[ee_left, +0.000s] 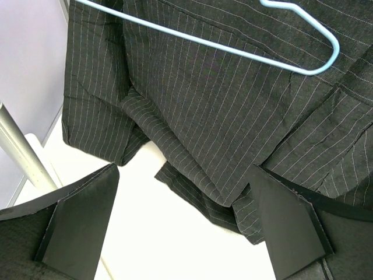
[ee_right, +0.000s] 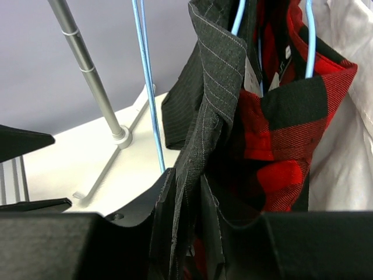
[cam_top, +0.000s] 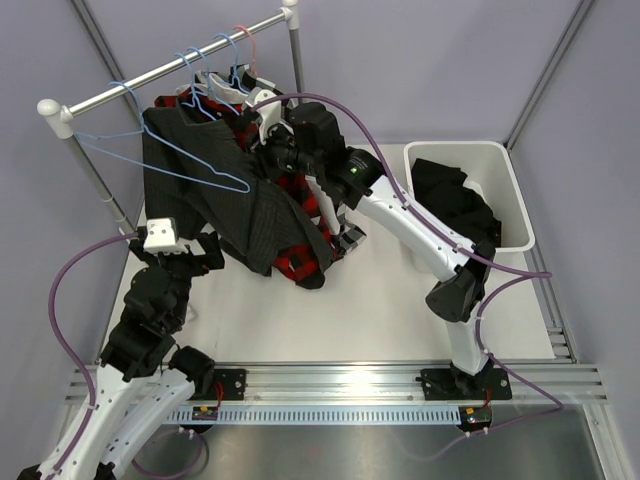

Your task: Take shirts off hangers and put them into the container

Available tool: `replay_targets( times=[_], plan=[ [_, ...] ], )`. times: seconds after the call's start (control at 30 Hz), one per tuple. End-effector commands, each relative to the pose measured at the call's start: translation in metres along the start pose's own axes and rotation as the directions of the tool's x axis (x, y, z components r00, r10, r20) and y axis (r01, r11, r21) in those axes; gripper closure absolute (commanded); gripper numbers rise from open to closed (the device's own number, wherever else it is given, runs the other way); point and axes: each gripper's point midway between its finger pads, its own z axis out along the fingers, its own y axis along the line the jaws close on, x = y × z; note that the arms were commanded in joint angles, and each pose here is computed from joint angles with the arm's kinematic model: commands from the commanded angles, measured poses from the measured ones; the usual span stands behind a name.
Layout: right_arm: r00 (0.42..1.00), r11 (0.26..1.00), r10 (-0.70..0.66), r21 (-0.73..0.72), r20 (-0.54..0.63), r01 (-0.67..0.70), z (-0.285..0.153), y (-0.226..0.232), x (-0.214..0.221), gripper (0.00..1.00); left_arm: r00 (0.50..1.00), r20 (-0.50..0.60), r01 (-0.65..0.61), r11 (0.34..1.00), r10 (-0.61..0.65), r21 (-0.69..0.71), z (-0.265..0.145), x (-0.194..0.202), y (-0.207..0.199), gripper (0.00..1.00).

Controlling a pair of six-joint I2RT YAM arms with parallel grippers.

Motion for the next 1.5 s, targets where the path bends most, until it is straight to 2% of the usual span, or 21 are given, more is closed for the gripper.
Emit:
replay_targets(
  times=[0.0,0.2,0.4,0.6,0.77,1.1,1.47],
  plan=[
    [0.995,0.998,-0.009,-0.055,0.098,0.014,0.000,0.018,-0.033,0.69,0.998,0.052,0.044,0.999,-0.043,-0.012,0.000,-0.013,0.002,0.01],
    [0.995,1.000,0.009,-0.020,0.097,-0.007,0.012,0.011,-0.032,0.63,0.998,0.051,0.043,0.999,-0.042,-0.013,0.000,-0.012,0.002,0.01],
    [0.997,1.000,0.021,-0.006,0.080,-0.020,0.023,0.007,-0.024,0.62,0.998,0.051,0.043,0.999,-0.042,-0.013,0.000,-0.012,0.002,0.01],
    [0.997,1.000,0.024,0.004,0.078,-0.024,0.029,0.003,-0.019,0.72,0.998,0.049,0.042,0.999,-0.041,-0.011,0.000,-0.012,0.002,0.01],
    [0.995,0.999,0.019,0.031,0.100,-0.022,0.024,0.000,-0.030,1.00,0.998,0.047,0.040,0.999,-0.040,-0.010,0.000,-0.011,0.002,0.01],
    [0.969,0.995,-0.009,0.100,0.249,-0.016,-0.034,-0.002,-0.093,1.00,0.998,0.046,0.040,0.999,-0.040,-0.006,0.001,-0.011,0.001,0.01],
    [0.955,0.994,-0.028,0.107,0.295,-0.004,-0.065,0.003,-0.110,1.00,0.999,0.040,0.037,0.999,-0.036,-0.014,0.002,-0.009,0.002,0.01]
  ],
)
